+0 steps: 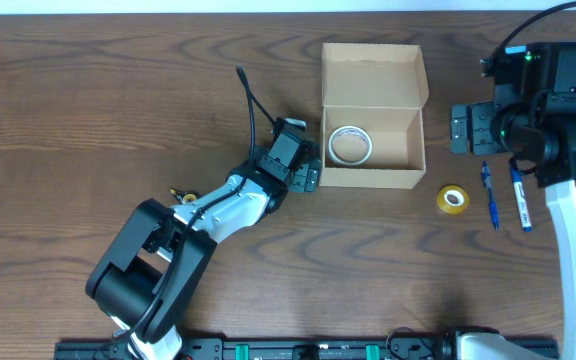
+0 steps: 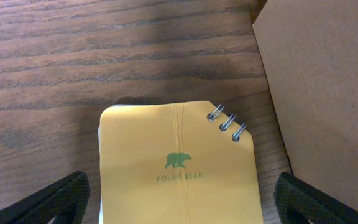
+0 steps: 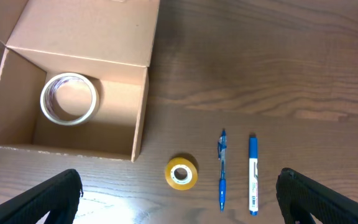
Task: Pack container
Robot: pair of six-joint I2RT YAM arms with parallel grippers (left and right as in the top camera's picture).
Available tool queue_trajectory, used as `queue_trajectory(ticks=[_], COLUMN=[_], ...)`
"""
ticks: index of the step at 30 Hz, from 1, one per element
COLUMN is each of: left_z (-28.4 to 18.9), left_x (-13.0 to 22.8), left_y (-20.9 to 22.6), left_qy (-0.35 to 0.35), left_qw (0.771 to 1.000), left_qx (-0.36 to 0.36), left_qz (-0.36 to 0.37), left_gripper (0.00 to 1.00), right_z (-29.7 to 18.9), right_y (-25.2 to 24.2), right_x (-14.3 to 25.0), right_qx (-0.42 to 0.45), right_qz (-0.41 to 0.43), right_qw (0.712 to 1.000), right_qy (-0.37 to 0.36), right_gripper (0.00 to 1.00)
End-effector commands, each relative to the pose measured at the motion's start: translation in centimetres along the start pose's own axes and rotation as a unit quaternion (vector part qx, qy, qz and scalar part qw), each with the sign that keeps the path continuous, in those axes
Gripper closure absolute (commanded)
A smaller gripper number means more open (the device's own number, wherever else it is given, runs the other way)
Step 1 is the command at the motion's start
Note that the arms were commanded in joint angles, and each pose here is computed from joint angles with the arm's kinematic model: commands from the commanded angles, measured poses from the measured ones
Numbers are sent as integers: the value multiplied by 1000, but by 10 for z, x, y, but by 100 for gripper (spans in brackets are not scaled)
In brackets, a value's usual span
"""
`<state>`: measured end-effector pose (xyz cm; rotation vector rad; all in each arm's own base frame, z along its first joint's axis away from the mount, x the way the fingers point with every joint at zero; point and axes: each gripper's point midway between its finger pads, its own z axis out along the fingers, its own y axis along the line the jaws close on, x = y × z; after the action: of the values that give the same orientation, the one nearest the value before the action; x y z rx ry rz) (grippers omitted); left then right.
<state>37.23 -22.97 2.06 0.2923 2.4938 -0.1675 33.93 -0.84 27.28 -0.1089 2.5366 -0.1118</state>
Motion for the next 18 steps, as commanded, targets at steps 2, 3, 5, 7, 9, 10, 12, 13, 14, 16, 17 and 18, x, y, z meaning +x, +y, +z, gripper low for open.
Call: queue_trajectory(ticks=[2, 3, 5, 7, 9, 10, 12, 13, 14, 16, 17, 18], left_z=[3, 4, 8, 13, 16, 17, 17, 17, 17, 17, 17, 17], left_x=[-3, -1, 5, 12, 16, 17, 17, 17, 17, 16, 16, 15], left_y=[2, 3, 2, -1, -3, -3, -3, -3, -4, -4, -4, -4], left_qy=[1, 4, 13, 25, 33, 34, 34, 33, 33, 32, 31, 30], left_qw=[1000, 1000, 1000, 1000, 999, 999, 999, 999, 999, 999, 999, 999], left_qx=[-8, -9, -7, 1, 7, 8, 8, 8, 9, 9, 9, 9], left_qz=[-1, 0, 1, 2, 3, 1, 1, 1, 1, 0, 0, 0], left_gripper=[5, 5, 5, 4, 4, 4, 5, 5, 5, 14, 27, 31], right_z=[-4, -4, -4, -4, -4, -4, -4, -4, -4, -4, -4, -4], right_y=[4, 4, 4, 4, 4, 4, 4, 4, 4, 4, 4, 4], right_x=[-5, -5, -5, -5, -5, -5, -5, -5, -5, -5, -5, -5], right_qx=[-6, -6, -6, -6, -6, -6, -6, -6, -6, -6, -6, -6], right_qz=[-5, -5, -5, -5, -5, -5, -5, -5, -5, -5, -5, -5], right_qw=[1000, 1000, 1000, 1000, 1000, 1000, 1000, 1000, 1000, 1000, 1000, 1000], right_qy=[-7, -7, -6, -6, -7, -7, -7, -7, -7, -7, -7, -7], right_gripper=[1, 1, 1, 1, 1, 1, 1, 1, 1, 1, 1, 1])
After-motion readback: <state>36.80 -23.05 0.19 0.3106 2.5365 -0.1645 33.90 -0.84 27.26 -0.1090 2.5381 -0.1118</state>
